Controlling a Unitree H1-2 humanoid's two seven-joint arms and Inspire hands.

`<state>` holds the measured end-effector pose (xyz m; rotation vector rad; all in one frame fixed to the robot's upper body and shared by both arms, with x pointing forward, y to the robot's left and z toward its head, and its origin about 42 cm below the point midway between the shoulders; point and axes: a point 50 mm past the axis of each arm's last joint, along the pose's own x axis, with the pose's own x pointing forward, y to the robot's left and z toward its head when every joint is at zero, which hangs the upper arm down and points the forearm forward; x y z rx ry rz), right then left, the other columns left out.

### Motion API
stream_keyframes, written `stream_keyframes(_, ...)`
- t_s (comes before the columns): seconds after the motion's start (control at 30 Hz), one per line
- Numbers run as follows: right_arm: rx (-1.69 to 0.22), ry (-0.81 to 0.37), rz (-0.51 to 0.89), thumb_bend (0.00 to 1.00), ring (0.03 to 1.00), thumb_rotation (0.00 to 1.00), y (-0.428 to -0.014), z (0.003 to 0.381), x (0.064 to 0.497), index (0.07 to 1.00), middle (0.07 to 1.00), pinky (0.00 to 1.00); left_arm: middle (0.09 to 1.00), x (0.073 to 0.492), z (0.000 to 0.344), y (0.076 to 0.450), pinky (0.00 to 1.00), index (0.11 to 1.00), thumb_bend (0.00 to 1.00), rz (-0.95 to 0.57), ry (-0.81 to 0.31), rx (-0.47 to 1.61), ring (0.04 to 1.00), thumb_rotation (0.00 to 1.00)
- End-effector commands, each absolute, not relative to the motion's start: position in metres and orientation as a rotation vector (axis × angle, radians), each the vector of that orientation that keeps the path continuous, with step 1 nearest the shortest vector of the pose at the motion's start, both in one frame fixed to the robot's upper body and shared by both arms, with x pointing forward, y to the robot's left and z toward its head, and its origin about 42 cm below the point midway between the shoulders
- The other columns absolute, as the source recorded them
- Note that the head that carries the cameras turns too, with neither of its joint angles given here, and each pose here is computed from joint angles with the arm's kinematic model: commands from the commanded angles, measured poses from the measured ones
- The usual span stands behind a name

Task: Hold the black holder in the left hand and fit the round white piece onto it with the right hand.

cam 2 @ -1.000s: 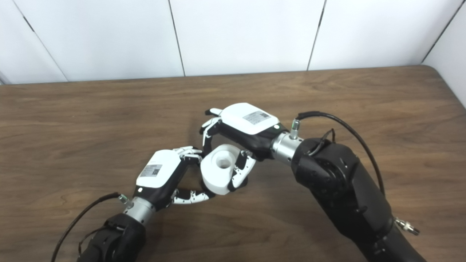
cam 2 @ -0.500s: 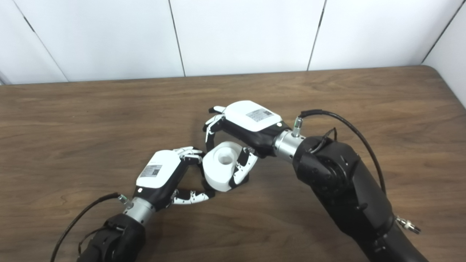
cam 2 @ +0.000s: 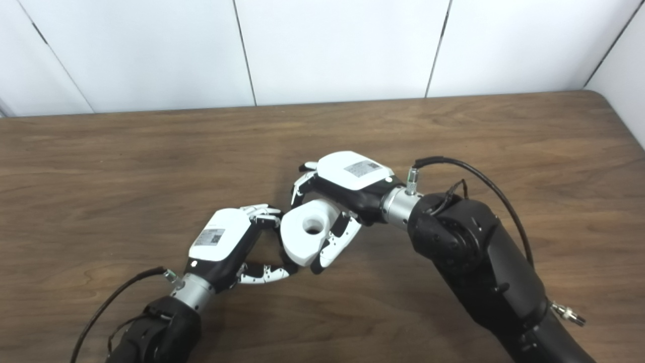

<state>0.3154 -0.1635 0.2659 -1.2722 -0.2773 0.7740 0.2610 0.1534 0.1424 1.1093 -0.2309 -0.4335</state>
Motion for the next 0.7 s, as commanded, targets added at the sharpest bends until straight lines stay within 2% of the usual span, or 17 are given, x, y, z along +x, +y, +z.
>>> stream_keyframes(0.0, -1.299, -0.321, 0.751, 1.00, 0.953, 0.44, -0.1650, 0.2823, 0.3171, 0.675, 0.821, 0.73, 0.778, 0.2571, 0.1350, 0.1530, 0.82, 0.497, 0.52, -0.480, -0.180, 1.136, 0.837, 0.08)
stream_keyframes(0.03, -1.299, -0.320, 0.756, 1.00, 0.956, 0.44, -0.1649, 0.2833, 0.3172, 0.685, 0.825, 0.74, 0.780, 0.2573, 0.1348, 0.1528, 0.82, 0.619, 0.71, -0.480, -0.181, 1.142, 0.836, 0.23)
stream_keyframes(0.1, -1.303, -0.311, 0.769, 1.00, 0.961, 0.45, -0.1647, 0.2852, 0.3174, 0.704, 0.831, 0.75, 0.784, 0.2581, 0.1343, 0.1522, 0.82, 0.678, 0.79, -0.480, -0.180, 1.151, 0.837, 0.30)
stream_keyframes(0.27, -1.311, -0.278, 0.806, 1.00, 0.986, 0.47, -0.1640, 0.2895, 0.3184, 0.758, 0.863, 0.82, 0.799, 0.2598, 0.1349, 0.1513, 0.82, 0.738, 0.85, -0.490, -0.170, 1.172, 0.846, 0.37)
stream_keyframes(0.67, -1.317, -0.250, 0.817, 1.00, 1.000, 0.46, -0.1636, 0.2923, 0.3194, 0.803, 0.904, 0.84, 0.850, 0.2604, 0.1347, 0.1507, 0.84, 0.863, 0.94, -0.504, -0.139, 1.189, 0.871, 0.46)
